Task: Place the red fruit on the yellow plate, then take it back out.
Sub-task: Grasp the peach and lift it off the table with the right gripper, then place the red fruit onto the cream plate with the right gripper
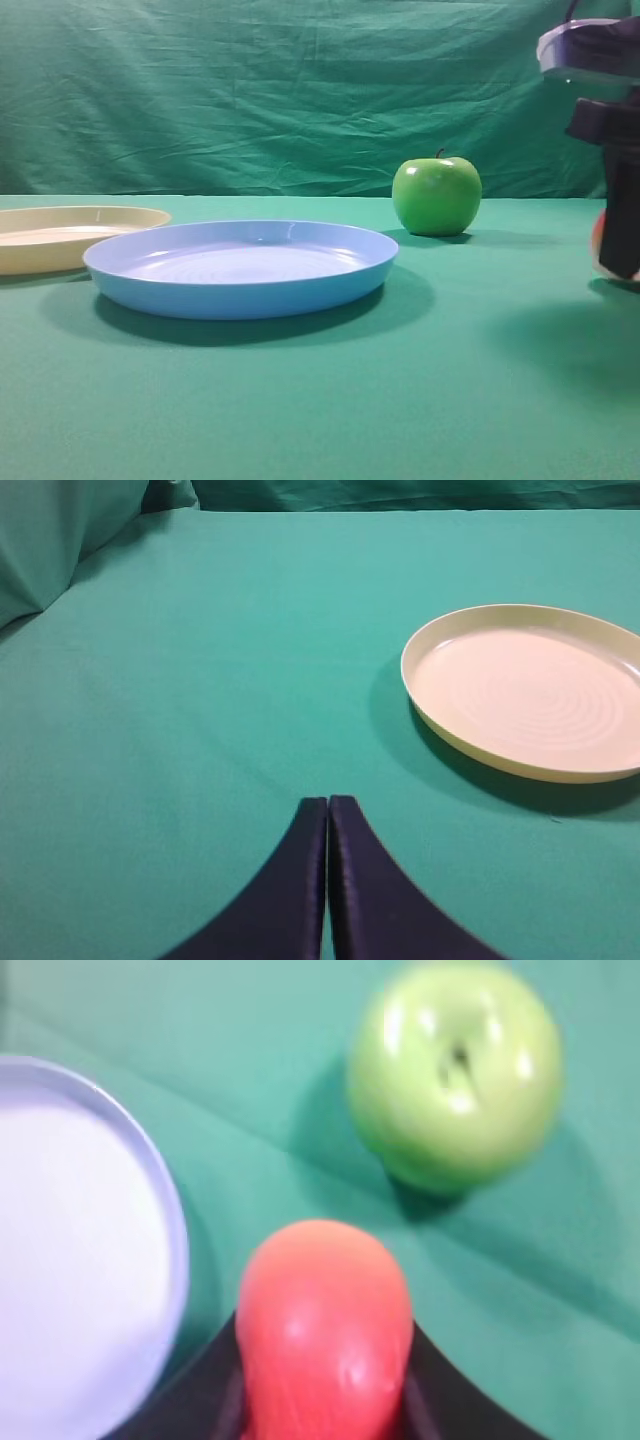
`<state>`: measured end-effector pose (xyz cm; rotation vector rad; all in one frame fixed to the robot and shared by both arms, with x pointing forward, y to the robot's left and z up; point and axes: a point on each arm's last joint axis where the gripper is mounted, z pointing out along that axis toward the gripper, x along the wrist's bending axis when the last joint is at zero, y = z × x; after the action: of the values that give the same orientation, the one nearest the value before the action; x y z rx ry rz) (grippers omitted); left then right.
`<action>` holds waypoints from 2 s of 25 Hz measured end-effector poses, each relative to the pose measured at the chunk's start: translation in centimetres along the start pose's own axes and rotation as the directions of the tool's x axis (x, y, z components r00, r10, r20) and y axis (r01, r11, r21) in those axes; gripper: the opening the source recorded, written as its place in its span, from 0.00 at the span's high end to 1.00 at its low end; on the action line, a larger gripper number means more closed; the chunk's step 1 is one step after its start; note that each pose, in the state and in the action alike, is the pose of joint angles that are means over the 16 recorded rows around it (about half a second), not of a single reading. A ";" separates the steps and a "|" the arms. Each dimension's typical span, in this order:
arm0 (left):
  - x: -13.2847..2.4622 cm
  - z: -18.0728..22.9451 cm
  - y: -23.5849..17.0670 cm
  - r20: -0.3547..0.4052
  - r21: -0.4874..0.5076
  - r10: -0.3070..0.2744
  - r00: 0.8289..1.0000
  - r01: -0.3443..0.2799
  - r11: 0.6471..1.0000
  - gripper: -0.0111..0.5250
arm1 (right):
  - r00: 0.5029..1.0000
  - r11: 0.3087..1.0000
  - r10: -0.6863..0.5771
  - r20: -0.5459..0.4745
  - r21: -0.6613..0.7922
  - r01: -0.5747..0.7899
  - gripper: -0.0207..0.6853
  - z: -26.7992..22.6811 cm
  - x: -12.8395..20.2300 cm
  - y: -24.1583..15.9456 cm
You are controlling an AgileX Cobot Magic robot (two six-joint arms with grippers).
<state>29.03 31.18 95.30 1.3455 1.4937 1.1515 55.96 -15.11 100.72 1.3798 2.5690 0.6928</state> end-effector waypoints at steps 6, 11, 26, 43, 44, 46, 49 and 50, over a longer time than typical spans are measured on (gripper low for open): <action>0.0 0.0 0.0 0.000 0.000 0.000 1.000 0.000 1.000 0.98 | 0.988 0.988 -0.135 -0.070 -0.091 0.129 0.67 -0.8 4.2 7.1; 0.0 0.0 0.0 0.000 0.000 0.000 1.000 0.000 1.000 0.98 | 0.963 0.968 -0.236 -0.127 -0.122 0.221 0.68 1.0 8.3 11.0; 0.0 0.0 0.0 0.000 0.000 0.000 1.000 0.000 1.000 0.98 | 0.875 0.900 -0.421 -0.241 -0.229 0.370 0.68 10.7 18.1 13.0; 0.0 0.0 0.0 0.000 0.000 0.000 1.000 0.000 1.000 0.98 | 0.827 0.844 -0.511 -0.235 -0.319 0.431 0.15 11.7 19.3 13.2; 0.0 0.0 0.0 0.000 0.000 0.000 1.000 0.000 1.000 0.98 | 0.829 0.845 -0.510 -0.232 -0.319 0.430 0.16 11.0 19.1 13.4; 0.0 0.0 0.0 0.000 0.000 0.000 1.000 0.000 1.000 0.98 | 0.834 0.847 -0.504 -0.226 -0.318 0.426 0.21 9.3 18.6 13.8; 0.0 0.0 0.0 0.000 0.000 0.000 1.000 0.000 1.000 0.98 | 0.847 0.857 -0.484 -0.218 -0.315 0.409 0.37 6.2 17.8 14.4; 0.0 0.0 0.0 0.000 0.000 0.000 1.000 0.000 1.000 0.98 | 0.854 0.862 -0.474 -0.215 -0.313 0.399 0.42 5.0 17.5 14.6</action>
<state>29.03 31.18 95.30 1.3455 1.4937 1.1515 58.64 7.74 104.55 0.6062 2.7304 1.1520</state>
